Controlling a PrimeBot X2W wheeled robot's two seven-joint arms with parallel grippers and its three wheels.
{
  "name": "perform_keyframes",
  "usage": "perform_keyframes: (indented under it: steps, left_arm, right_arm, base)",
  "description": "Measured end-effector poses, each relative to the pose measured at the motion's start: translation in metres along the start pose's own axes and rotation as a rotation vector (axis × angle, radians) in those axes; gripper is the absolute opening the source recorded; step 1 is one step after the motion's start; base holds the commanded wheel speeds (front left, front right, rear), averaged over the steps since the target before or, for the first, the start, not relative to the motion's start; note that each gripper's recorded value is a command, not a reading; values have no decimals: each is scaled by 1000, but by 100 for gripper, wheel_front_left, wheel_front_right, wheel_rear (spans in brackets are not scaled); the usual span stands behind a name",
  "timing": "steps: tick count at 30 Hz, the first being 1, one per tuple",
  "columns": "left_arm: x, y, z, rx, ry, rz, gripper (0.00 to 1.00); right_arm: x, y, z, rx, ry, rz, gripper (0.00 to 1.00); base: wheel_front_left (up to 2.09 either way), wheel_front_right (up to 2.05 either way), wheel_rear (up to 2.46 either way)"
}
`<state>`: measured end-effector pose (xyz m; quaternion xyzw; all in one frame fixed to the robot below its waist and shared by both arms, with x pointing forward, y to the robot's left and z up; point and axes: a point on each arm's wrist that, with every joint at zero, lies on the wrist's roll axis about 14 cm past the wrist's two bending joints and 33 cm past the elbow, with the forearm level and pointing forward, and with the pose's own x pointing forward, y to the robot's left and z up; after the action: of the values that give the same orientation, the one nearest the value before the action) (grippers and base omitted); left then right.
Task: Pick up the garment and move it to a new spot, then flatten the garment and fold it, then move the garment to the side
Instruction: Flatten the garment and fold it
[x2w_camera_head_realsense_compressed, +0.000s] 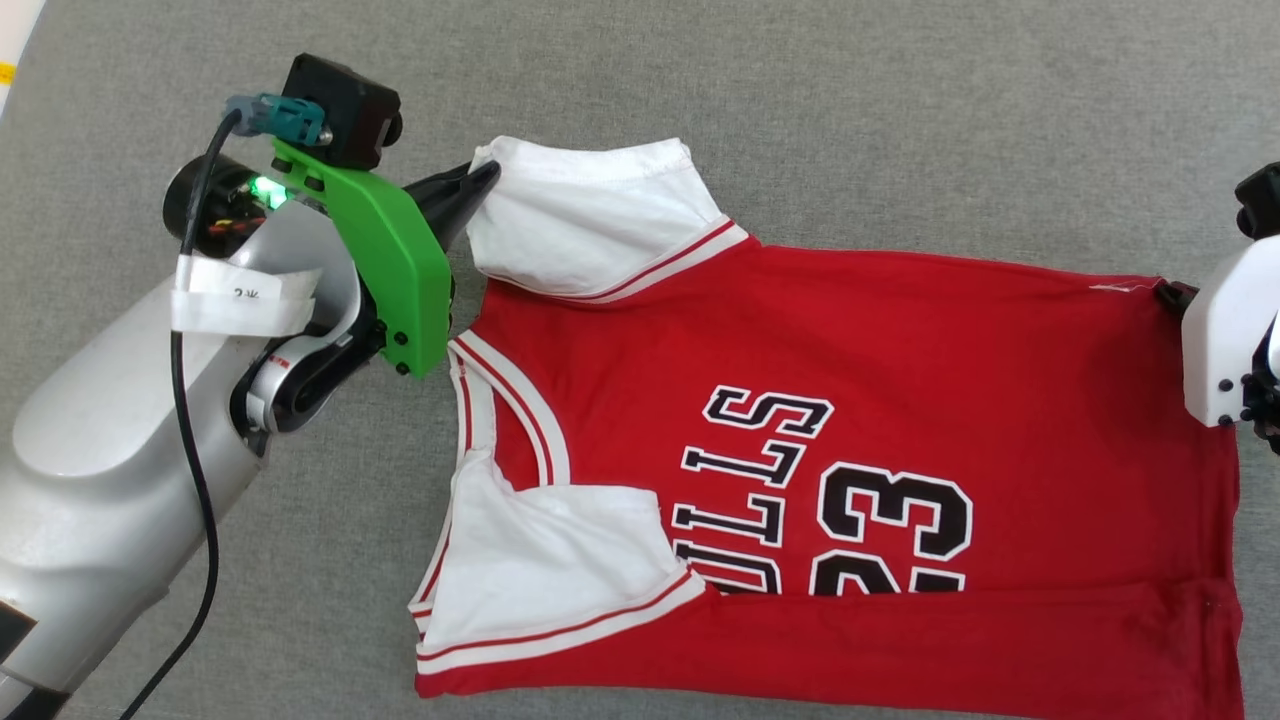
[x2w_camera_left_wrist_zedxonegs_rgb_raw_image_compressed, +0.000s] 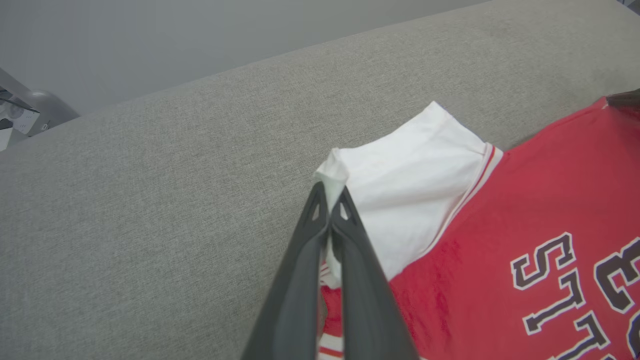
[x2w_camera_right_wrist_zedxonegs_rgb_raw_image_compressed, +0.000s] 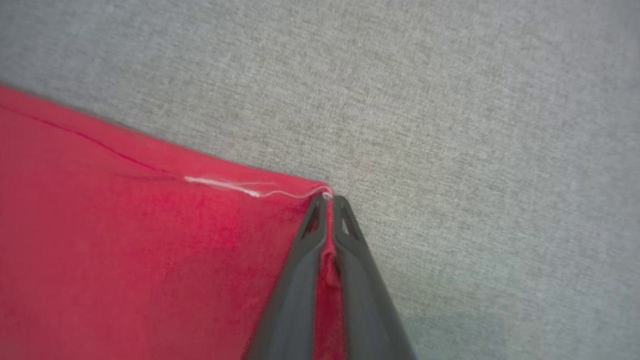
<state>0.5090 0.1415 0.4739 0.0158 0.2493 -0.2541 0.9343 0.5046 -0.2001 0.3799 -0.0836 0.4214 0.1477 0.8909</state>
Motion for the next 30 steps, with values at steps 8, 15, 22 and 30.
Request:
perform_keyframes:
  steps: [8, 15, 22, 30]
  left_arm:
    - [-20, -3, -3, -38, -31, 23, 0]
    - [-48, -20, -12, -68, -51, 17, 0]
    - [-87, -52, -56, -115, -7, 15, 0]
    - [-108, -69, -103, -175, 76, 20, 0]
  right_arm:
    - [-29, -4, 15, 76, -134, -14, 0]
    - [-61, 1, 5, 155, -226, -1, 0]
    - [-93, 18, -26, 223, -283, 35, 0]
    - [-102, 41, -58, 224, -228, 95, 0]
  base:
    - [0, 0, 0]
    - [0, 0, 0]
    - [0, 0, 0]
    - [0, 0, 0]
